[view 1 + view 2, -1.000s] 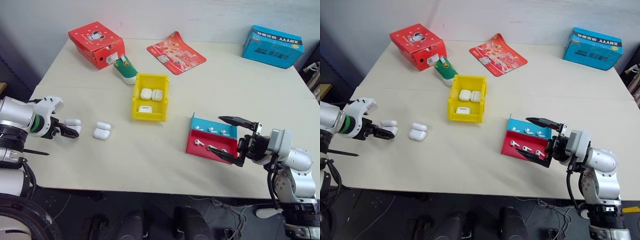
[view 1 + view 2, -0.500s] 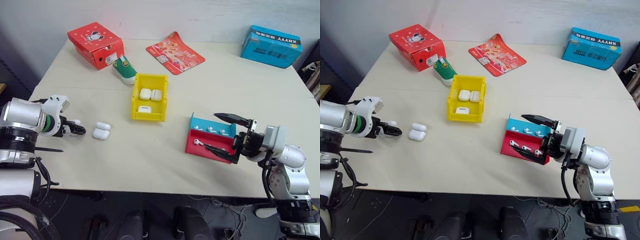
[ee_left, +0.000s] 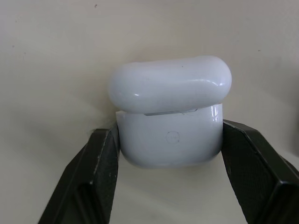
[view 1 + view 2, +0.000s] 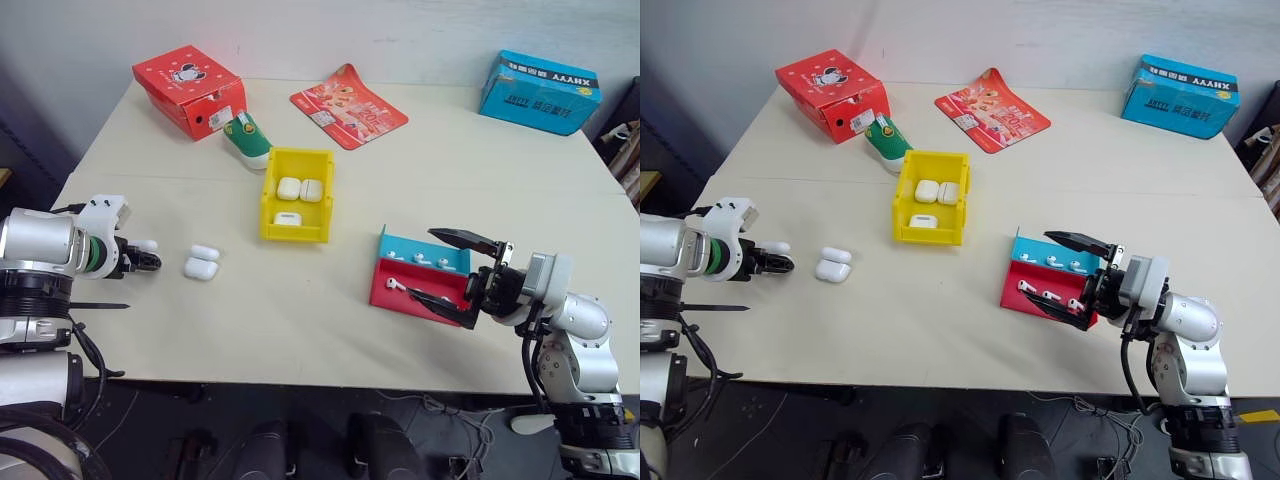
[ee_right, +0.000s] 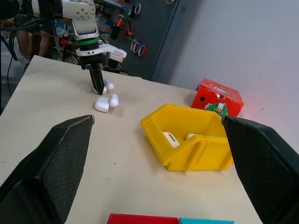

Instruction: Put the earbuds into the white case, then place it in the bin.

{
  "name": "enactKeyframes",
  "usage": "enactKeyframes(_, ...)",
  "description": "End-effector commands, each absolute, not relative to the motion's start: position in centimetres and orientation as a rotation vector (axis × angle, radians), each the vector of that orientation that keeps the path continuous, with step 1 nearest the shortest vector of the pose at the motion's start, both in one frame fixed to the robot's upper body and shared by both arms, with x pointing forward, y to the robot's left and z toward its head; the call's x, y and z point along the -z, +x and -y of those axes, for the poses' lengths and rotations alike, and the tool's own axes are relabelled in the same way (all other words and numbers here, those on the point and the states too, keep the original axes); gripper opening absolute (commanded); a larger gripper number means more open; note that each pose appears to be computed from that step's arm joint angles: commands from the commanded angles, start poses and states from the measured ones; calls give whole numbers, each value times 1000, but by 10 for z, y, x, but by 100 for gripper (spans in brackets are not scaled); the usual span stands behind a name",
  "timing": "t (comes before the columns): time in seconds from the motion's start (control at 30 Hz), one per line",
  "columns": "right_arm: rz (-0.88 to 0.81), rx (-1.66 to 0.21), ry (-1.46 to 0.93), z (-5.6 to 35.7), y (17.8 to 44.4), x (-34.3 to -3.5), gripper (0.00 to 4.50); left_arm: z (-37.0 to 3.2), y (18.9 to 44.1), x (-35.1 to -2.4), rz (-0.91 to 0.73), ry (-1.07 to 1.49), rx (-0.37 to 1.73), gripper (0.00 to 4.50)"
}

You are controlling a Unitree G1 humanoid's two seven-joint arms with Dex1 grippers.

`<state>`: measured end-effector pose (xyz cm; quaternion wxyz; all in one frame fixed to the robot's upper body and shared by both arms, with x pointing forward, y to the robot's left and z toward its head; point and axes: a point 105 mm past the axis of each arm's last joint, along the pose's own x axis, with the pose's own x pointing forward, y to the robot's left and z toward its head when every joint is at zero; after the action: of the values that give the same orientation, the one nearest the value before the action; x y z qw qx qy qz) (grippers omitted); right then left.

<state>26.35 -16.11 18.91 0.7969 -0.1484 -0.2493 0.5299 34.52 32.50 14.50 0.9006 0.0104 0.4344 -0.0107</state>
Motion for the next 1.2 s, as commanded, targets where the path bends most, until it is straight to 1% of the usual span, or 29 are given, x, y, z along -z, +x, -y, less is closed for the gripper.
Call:
enactKeyframes(0.03, 575, -1123, -326, 163, 259, -196, 450, -331, 337, -133, -934, -12, 0, 279)
enactKeyframes(0.13, 565, -1122, -324, 163, 258, -194, 450, -339, 338, -147, -859, 2, -1, 279)
enactKeyframes(0.2, 552, -1115, -325, 165, 257, -192, 450, -342, 345, -173, -694, 17, 49, 279)
enactKeyframes(0.27, 538, -1108, -330, 168, 257, -190, 450, -340, 345, -203, -497, 74, 163, 279)
enactKeyframes(0.3, 530, -1097, -333, 170, 257, -190, 450, -335, 342, -221, -371, 109, 238, 279)
enactKeyframes(0.33, 519, -1085, -339, 174, 257, -190, 450, -328, 335, -239, -228, 145, 333, 279)
enactKeyframes(0.37, 504, -1068, -345, 179, 258, -190, 450, -314, 323, -255, -66, 208, 471, 279)
enactKeyframes(0.4, 484, -1052, -354, 184, 259, -189, 450, -302, 307, -262, 51, 258, 582, 279)
enactKeyframes(0.47, 445, -1023, -367, 194, 261, -189, 450, -287, 287, -265, 192, 276, 695, 279)
enactKeyframes(0.5, 412, -1011, -373, 200, 262, -187, 450, -281, 283, -264, 248, 242, 718, 279)
enactKeyframes(0.53, 385, -998, -382, 205, 264, -186, 450, -270, 280, -261, 285, 218, 740, 279)
enactKeyframes(0.57, 370, -981, -387, 211, 265, -186, 450, -250, 272, -255, 318, 198, 825, 279)
enactKeyframes(0.63, 338, -934, -407, 223, 268, -187, 450, -212, 258, -239, 333, 161, 959, 279)
enactKeyframes(0.77, 284, -845, -440, 247, 265, -188, 450, -155, 235, -226, 376, 47, 1114, 279)
enactKeyframes(0.83, 148, -663, -450, 282, 263, -181, 450, -124, 221, -218, 418, -3, 1223, 279)
enactKeyframes(0.87, 70, -576, -459, 303, 254, -173, 450, -109, 218, -214, 445, -48, 1267, 279)
enactKeyframes(0.97, -96, -430, -463, 340, 230, -152, 450, -82, 218, -208, 485, -113, 1323, 279)
enactKeyframes(1.03, -219, -343, -445, 360, 216, -137, 450, -68, 214, -206, 549, -33, 1381, 279)
enactKeyframes(1.1, -247, -313, -425, 365, 211, -136, 450, -57, 212, -210, 601, -40, 1415, 279)
enactKeyframes(1.17, -235, -341, -428, 361, 212, -141, 450, -50, 209, -210, 611, -65, 1451, 279)
enactKeyframes(1.2, -215, -360, -429, 356, 217, -148, 450, -49, 209, -211, 627, -89, 1473, 279)
